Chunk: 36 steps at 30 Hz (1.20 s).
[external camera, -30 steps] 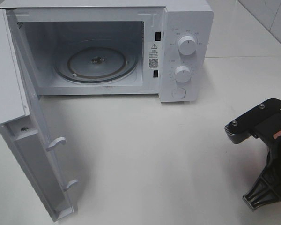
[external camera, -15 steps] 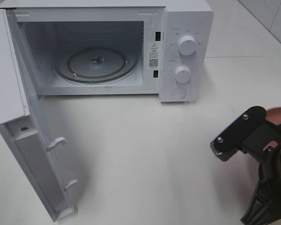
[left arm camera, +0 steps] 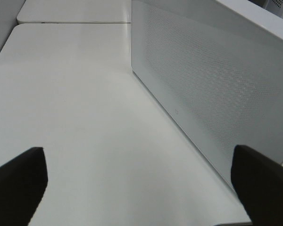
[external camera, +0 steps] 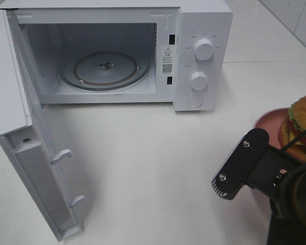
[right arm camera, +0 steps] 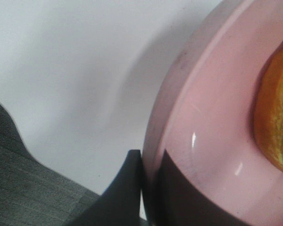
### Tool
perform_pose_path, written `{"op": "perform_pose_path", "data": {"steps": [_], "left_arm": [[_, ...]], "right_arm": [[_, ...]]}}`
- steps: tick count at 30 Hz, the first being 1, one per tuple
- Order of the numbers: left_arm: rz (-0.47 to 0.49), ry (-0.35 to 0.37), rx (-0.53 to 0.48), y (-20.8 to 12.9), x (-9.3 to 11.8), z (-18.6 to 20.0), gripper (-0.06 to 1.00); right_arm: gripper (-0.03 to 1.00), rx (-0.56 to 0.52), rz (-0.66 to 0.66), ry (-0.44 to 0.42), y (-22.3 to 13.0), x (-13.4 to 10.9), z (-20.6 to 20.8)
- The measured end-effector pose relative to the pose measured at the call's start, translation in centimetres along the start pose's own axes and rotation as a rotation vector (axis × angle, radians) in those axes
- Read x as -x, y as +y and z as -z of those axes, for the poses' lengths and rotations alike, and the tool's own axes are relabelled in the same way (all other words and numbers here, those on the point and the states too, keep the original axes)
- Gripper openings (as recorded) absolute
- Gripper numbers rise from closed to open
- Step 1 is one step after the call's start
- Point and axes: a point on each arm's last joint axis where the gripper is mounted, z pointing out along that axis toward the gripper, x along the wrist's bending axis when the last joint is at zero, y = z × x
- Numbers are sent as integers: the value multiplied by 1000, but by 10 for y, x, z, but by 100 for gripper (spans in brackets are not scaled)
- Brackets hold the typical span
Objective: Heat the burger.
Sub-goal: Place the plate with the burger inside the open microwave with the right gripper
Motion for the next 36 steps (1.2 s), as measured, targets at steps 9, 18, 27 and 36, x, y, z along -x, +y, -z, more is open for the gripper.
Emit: {"op": "perform_pose_path", "data": {"steps": [9, 18, 27, 36], "left_arm": [[0, 0, 0, 0, 0, 0, 98], [0, 0, 0, 0, 0, 0, 98], [0, 0, 0, 0, 0, 0, 98], [0, 0, 0, 0, 0, 0, 98]], "right_arm": [[3, 43, 121, -9, 2, -5, 4], [3, 106, 245, -16, 7, -6, 5], [3, 204, 387, -6, 16, -9, 6], [3, 291, 569, 26, 21, -16, 7]]}}
